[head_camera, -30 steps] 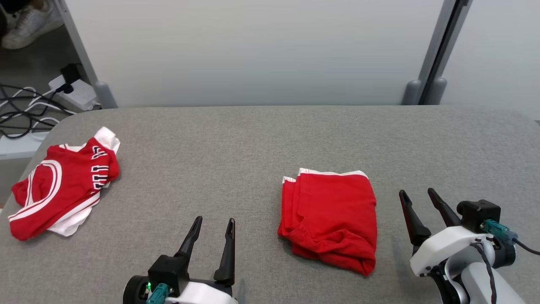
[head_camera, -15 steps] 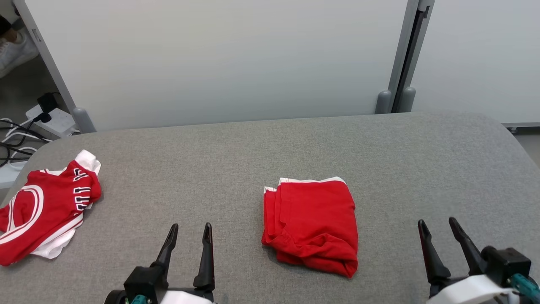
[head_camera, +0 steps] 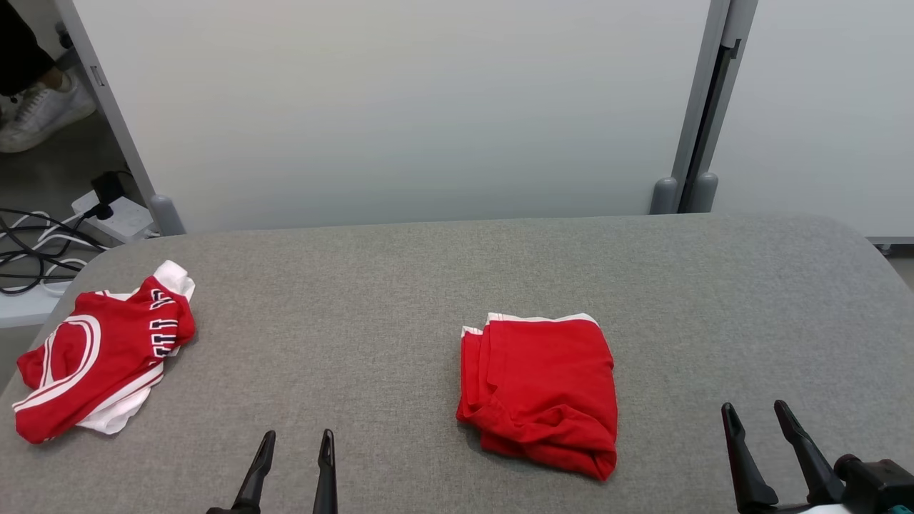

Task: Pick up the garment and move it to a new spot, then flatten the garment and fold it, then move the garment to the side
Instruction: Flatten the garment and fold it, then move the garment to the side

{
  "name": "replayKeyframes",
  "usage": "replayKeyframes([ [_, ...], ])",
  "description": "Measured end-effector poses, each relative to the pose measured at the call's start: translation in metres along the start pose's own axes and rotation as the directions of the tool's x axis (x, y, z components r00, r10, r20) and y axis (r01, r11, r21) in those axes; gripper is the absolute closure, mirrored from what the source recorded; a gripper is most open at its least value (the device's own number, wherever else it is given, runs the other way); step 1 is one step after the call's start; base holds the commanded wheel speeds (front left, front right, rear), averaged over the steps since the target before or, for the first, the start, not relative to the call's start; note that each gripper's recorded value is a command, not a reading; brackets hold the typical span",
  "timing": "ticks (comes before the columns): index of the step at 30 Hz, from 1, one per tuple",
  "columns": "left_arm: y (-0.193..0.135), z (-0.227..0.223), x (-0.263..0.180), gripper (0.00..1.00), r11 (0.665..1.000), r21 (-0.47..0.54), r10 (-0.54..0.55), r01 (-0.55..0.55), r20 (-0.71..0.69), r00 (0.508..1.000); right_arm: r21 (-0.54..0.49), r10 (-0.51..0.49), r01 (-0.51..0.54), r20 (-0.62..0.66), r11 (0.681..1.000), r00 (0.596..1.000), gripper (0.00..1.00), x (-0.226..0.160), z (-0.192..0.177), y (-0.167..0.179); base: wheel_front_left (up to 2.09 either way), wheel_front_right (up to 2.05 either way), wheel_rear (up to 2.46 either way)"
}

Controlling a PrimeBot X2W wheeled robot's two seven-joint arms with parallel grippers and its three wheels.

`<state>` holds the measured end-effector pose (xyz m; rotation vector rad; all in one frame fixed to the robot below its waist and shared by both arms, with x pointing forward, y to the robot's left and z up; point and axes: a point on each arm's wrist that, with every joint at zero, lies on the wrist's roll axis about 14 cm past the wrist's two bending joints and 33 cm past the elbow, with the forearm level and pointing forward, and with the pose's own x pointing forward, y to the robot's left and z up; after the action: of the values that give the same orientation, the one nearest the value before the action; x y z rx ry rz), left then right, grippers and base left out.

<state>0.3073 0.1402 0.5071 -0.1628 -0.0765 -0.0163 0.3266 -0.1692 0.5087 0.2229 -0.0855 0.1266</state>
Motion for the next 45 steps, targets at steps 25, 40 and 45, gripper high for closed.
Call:
replayKeyframes([
  [25, 0.004, -0.005, -0.008, 0.00, 1.000, 0.006, 0.023, -0.023, -0.015, 1.000, 0.028, 0.039, -0.037, -0.060, 0.999, 0.997, 0.00, 0.004, -0.019, 0.014, 0.00, 0.00, 0.00],
  [40, 0.001, -0.007, -0.003, 0.00, 1.000, 0.007, 0.020, -0.020, -0.023, 1.000, 0.306, 0.051, -0.009, -0.128, 0.952, 0.990, 0.00, 0.052, -0.042, 0.032, 0.00, 0.00, 0.00],
  [45, 0.007, -0.007, -0.003, 0.00, 0.999, 0.022, 0.037, -0.037, -0.024, 0.999, 0.461, 0.083, 0.052, -0.266, 0.886, 0.960, 0.00, 0.070, -0.069, 0.041, 0.00, 0.00, 0.00],
])
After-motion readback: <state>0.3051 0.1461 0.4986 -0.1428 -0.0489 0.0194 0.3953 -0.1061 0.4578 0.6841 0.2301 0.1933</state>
